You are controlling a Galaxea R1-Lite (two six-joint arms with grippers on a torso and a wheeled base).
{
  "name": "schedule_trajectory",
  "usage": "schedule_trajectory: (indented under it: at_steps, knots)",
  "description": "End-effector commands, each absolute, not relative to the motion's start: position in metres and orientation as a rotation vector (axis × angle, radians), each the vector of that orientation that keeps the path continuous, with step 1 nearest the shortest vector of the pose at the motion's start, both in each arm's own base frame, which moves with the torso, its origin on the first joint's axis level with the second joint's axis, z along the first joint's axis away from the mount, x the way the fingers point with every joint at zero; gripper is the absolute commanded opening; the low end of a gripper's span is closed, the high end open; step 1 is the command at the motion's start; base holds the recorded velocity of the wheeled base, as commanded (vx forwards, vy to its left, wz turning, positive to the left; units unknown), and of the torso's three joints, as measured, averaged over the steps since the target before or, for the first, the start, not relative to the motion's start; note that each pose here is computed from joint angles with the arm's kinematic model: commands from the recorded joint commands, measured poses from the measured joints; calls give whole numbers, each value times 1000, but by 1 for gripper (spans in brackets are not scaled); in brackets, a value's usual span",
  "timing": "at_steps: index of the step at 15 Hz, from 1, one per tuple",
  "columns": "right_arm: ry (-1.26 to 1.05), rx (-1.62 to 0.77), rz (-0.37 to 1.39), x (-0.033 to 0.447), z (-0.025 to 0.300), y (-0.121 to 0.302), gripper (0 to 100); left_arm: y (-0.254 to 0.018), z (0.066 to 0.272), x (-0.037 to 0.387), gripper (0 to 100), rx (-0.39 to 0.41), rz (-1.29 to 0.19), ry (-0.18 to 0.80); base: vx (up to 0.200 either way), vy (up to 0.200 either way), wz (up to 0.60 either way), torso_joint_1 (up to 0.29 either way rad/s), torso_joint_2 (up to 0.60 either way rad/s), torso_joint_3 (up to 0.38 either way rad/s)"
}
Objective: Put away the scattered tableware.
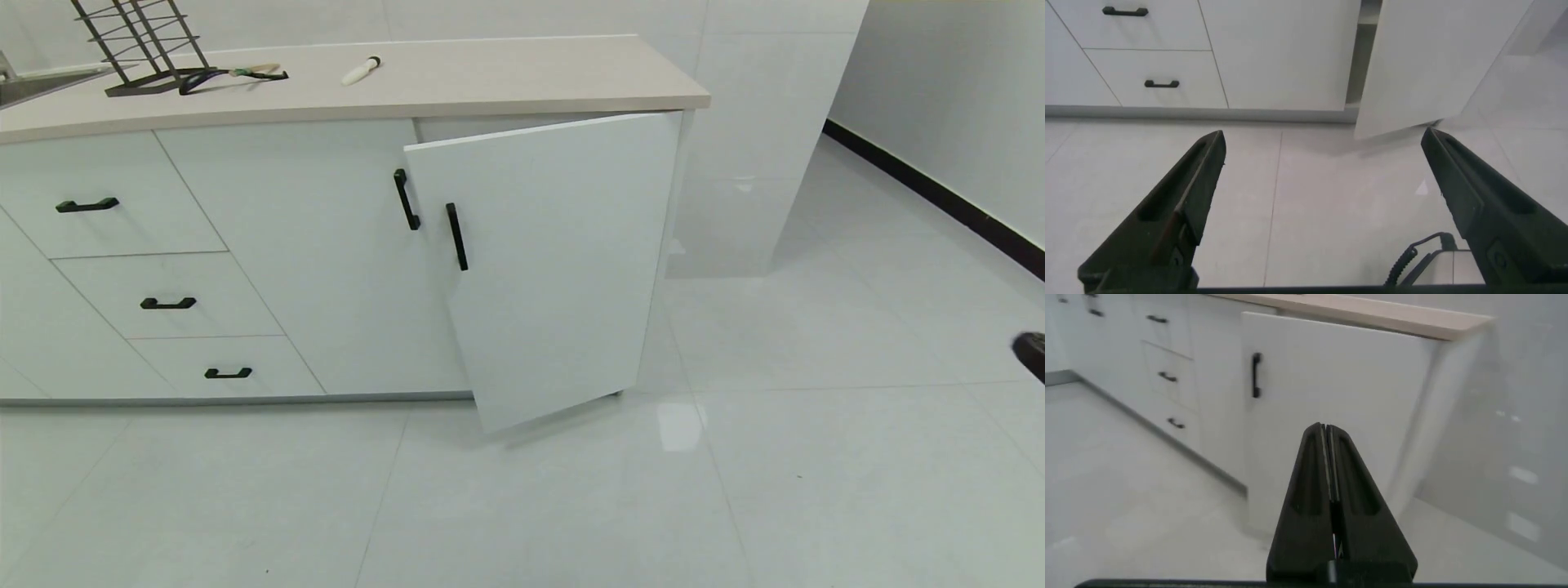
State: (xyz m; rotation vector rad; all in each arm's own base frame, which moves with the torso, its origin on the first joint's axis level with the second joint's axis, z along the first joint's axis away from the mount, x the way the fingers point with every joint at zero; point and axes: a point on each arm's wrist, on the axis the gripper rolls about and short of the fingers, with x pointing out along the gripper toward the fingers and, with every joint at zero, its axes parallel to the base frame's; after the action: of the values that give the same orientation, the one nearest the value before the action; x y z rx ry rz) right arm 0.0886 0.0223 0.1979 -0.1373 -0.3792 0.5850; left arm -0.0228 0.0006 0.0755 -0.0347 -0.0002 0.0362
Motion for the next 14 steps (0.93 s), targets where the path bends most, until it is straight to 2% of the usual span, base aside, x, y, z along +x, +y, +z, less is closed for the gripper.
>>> schedule_trajectory:
  at_steps: [1, 2, 3, 4, 5, 7, 14]
  knots:
    - [-372, -173, 344, 2, 150, 9, 0, 1, 75, -23, 100, -35, 37, -1, 0, 0, 0, 0, 0, 0]
    - [-348, -165, 330, -5, 140, 10, 0, 1, 75, -23, 100, -35, 37, -1, 0, 0, 0, 0, 0, 0]
    - [-263, -143, 305, -20, 112, 10, 0, 1, 75, -23, 100, -35, 37, -1, 0, 0, 0, 0, 0, 0]
    - [-196, -128, 289, -18, 106, 10, 0, 1, 75, -23, 100, -34, 37, -1, 0, 0, 0, 0, 0, 0]
    - [-181, -111, 226, -17, 105, 8, 0, 1, 75, -23, 100, -35, 37, -1, 0, 0, 0, 0, 0, 0]
    - [89, -58, -16, -15, 78, 3, 0, 1, 75, -23, 100, -35, 37, -1, 0, 0, 0, 0, 0, 0]
    - [96, -15, -53, -15, 77, 2, 0, 1, 75, -23, 100, -28, 37, -1, 0, 0, 0, 0, 0, 0]
